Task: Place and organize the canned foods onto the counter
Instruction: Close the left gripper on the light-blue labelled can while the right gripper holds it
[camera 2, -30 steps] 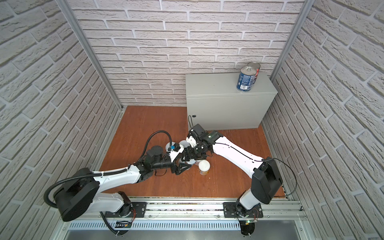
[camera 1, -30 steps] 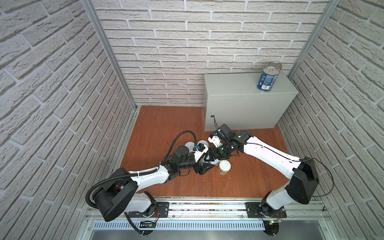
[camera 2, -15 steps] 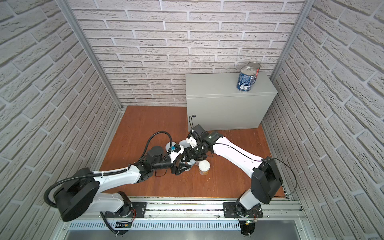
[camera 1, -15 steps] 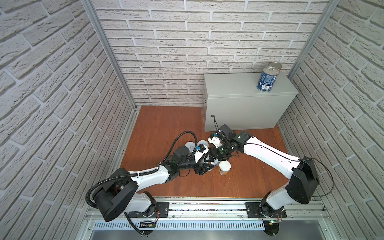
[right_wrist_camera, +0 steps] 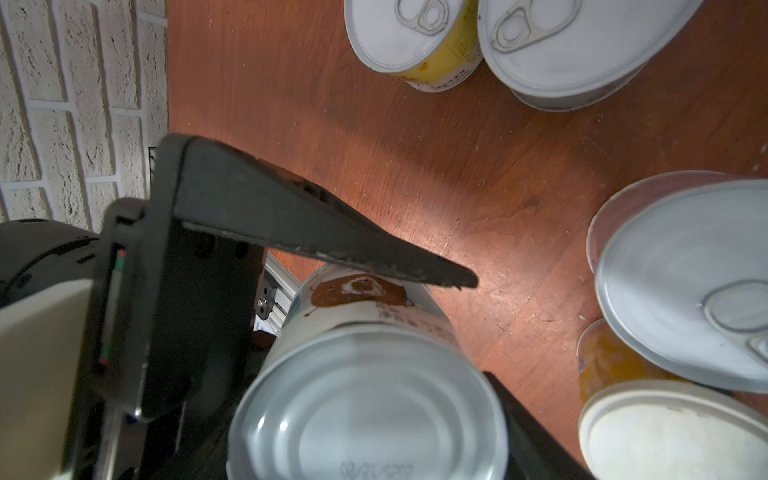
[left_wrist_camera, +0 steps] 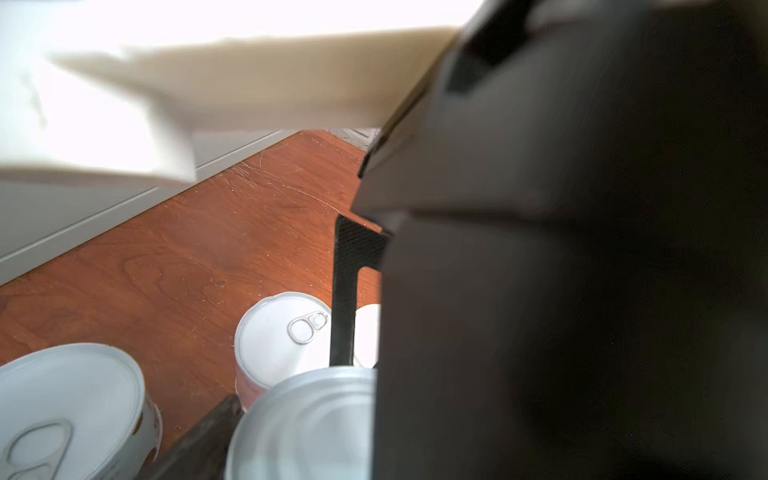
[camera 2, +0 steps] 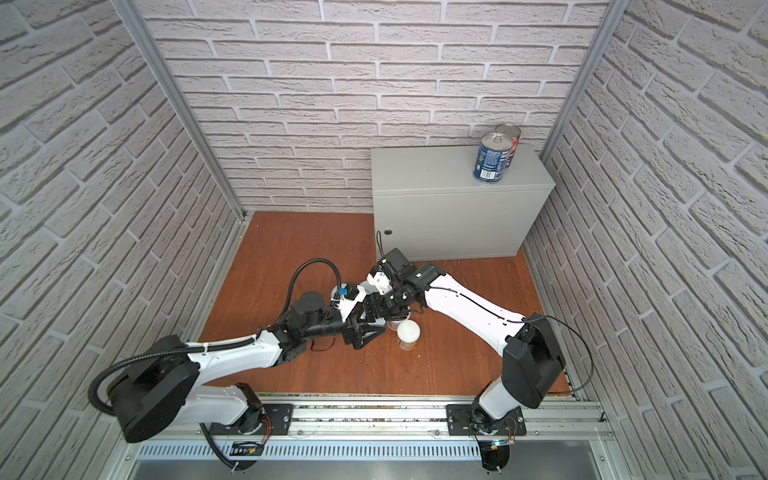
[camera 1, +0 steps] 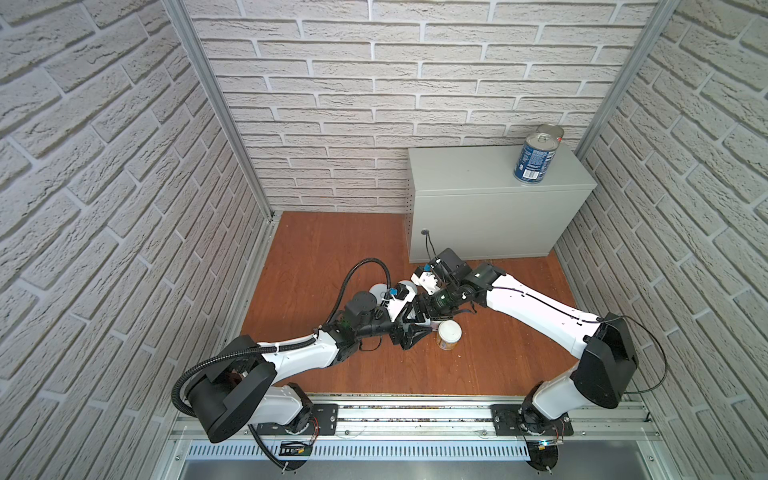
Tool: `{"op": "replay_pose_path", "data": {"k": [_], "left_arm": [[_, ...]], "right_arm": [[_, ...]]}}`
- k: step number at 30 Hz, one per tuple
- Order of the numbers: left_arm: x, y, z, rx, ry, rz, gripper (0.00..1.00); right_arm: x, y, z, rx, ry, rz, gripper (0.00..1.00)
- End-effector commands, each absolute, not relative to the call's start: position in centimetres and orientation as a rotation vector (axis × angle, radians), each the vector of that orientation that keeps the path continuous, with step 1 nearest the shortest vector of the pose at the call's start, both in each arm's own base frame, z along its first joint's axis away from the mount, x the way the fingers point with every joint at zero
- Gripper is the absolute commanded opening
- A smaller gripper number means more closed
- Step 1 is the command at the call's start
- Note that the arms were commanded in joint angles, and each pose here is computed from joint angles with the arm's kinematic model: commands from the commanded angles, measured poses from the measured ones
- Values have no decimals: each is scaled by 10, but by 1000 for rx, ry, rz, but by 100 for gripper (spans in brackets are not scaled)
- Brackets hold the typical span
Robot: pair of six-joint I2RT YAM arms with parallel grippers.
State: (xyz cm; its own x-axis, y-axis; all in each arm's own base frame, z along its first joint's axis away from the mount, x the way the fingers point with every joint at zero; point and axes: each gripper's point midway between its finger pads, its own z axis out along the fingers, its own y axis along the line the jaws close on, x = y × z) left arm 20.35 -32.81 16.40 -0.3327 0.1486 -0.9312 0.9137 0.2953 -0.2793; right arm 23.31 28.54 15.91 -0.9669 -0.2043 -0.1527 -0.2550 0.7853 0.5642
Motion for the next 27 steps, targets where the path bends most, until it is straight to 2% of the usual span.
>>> {"op": "replay_pose_path", "data": {"k": [1,7,21,27], "left_arm": [[203,-330,170,955,1662,-1138,98],[205,-327,172,931,1653,-1140,98],[209,-321,174,896,1651,-1125,98],[208,-322,174,906,1646,-1129,98]], "right_arm": [[234,307,187,-444,2766,1102,41],[231,311,193,-464,2748,1165,41],[233,302,191,-447,2760,1126,41],[234,301,204,-445,2733,1202,40]]}}
